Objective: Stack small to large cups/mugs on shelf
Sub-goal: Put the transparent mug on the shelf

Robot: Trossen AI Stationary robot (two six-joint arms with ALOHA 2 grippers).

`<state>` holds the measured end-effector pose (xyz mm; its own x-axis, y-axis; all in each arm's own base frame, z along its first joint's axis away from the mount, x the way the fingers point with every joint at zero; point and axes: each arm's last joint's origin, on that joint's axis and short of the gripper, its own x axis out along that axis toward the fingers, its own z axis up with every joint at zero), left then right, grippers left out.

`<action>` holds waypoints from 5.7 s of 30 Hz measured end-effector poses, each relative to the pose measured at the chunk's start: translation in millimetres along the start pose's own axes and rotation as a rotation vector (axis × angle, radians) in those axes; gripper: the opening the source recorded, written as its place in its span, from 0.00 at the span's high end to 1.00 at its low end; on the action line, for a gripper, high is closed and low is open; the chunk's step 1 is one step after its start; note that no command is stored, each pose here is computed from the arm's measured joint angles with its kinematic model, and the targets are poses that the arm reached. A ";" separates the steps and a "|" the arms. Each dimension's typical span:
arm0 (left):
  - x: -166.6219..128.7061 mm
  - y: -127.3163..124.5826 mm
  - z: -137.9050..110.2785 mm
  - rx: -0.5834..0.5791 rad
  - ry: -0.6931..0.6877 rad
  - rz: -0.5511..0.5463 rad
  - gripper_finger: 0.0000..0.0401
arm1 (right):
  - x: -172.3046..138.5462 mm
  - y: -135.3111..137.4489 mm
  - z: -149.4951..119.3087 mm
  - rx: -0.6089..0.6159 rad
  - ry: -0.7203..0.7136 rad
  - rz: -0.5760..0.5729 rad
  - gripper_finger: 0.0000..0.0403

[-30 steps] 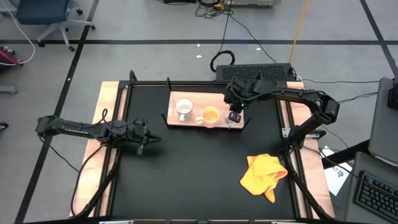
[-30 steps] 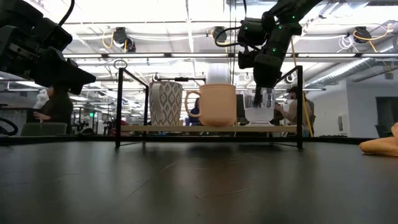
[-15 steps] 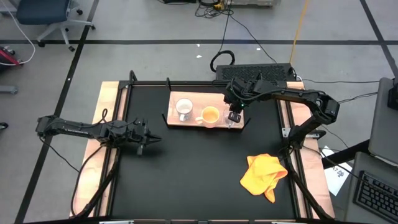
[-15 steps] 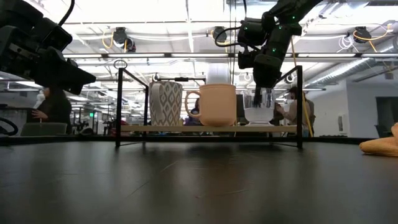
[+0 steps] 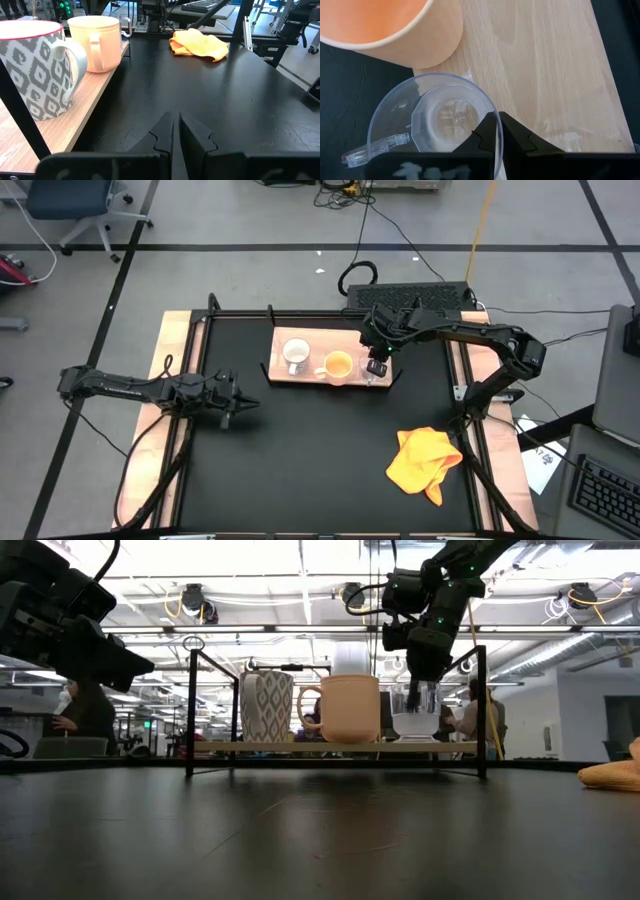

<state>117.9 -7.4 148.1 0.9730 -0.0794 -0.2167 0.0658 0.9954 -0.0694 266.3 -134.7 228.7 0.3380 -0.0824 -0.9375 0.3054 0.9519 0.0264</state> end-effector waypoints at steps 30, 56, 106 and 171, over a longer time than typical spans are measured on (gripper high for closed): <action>0.0 0.0 -0.1 -0.003 0.001 0.000 0.92 | 1.7 -0.1 0.6 0.028 -0.007 -0.001 0.82; 0.0 0.0 -0.2 -0.008 0.001 0.000 0.92 | 0.7 -0.1 1.1 0.059 -0.012 -0.001 0.98; 0.0 0.0 -0.1 -0.016 0.000 0.000 0.92 | -13.6 24.5 8.5 0.028 0.053 -0.055 1.00; 0.0 0.0 -0.1 -0.014 0.001 -0.001 0.92 | 5.9 29.2 -2.0 -0.023 0.045 -0.093 1.00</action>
<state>117.9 -7.4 148.0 0.9728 -0.0801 -0.2173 0.0634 0.9945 -0.0830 275.4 -106.8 223.3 0.2688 -0.1580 -0.9501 0.3134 0.9471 -0.0688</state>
